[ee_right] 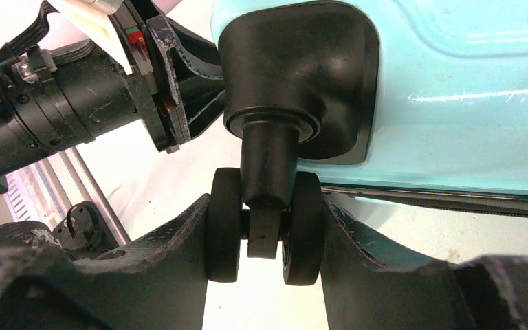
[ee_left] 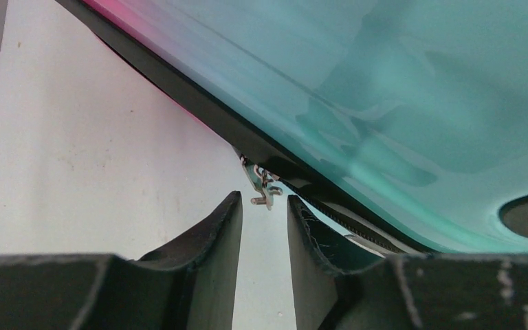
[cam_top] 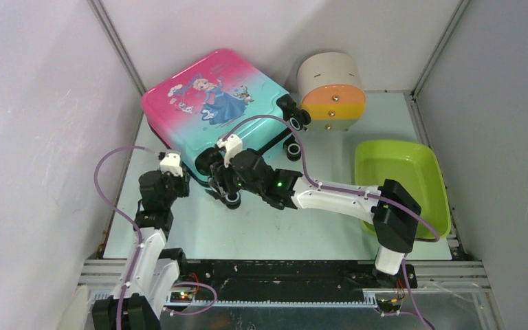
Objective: Open, take out, and arrange the luggage
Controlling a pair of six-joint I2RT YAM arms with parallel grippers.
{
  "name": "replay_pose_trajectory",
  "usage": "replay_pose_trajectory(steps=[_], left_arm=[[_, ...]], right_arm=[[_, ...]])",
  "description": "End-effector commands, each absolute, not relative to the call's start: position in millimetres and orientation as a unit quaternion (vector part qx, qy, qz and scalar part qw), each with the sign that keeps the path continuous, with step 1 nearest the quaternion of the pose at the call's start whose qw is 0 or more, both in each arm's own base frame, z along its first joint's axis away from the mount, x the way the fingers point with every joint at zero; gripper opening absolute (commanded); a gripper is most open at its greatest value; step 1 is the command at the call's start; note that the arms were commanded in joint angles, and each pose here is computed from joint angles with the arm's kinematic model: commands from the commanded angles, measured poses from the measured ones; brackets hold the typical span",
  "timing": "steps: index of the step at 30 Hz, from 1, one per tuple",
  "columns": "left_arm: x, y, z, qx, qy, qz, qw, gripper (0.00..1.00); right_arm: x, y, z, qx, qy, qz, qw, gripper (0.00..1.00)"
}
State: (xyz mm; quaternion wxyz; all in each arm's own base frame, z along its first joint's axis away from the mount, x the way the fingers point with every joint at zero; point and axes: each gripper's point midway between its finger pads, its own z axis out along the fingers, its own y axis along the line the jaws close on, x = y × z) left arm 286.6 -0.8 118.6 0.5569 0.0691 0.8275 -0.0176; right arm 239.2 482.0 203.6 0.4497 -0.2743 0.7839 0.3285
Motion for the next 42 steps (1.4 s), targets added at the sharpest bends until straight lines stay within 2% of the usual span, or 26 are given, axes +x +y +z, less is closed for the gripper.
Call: replay_pose_trajectory(steps=[1, 9, 13, 17, 20, 22, 30, 35, 42], left_arm=[[301, -5, 135, 0.085, 0.799, -0.025, 0.594, 0.36], [310, -7, 132, 0.084, 0.798, -0.037, 0.595, 0.34], [313, -12, 130, 0.088, 0.799, -0.052, 0.593, 0.3], [310, -18, 130, 0.101, 0.799, -0.065, 0.589, 0.2], [307, -23, 135, 0.112, 0.799, -0.076, 0.586, 0.03], [303, -27, 135, 0.114, 0.806, -0.089, 0.574, 0.0], [273, -45, 117, 0.1, 0.838, -0.146, 0.517, 0.0], [273, -44, 133, 0.084, 0.831, -0.146, 0.531, 0.0], [270, -62, 164, 0.055, 0.804, -0.209, 0.554, 0.0]], right_arm=[[252, 473, 270, -0.239, 0.741, 0.365, 0.51, 0.0], [256, 470, 274, -0.237, 0.739, 0.367, 0.513, 0.0], [258, 468, 276, -0.233, 0.739, 0.365, 0.516, 0.0], [259, 469, 275, -0.231, 0.739, 0.366, 0.516, 0.0], [259, 470, 274, -0.229, 0.74, 0.366, 0.516, 0.0], [260, 470, 273, -0.226, 0.741, 0.365, 0.516, 0.0], [262, 472, 277, -0.217, 0.737, 0.375, 0.519, 0.0], [263, 474, 278, -0.208, 0.736, 0.382, 0.518, 0.0], [262, 477, 279, -0.203, 0.735, 0.392, 0.515, 0.0]])
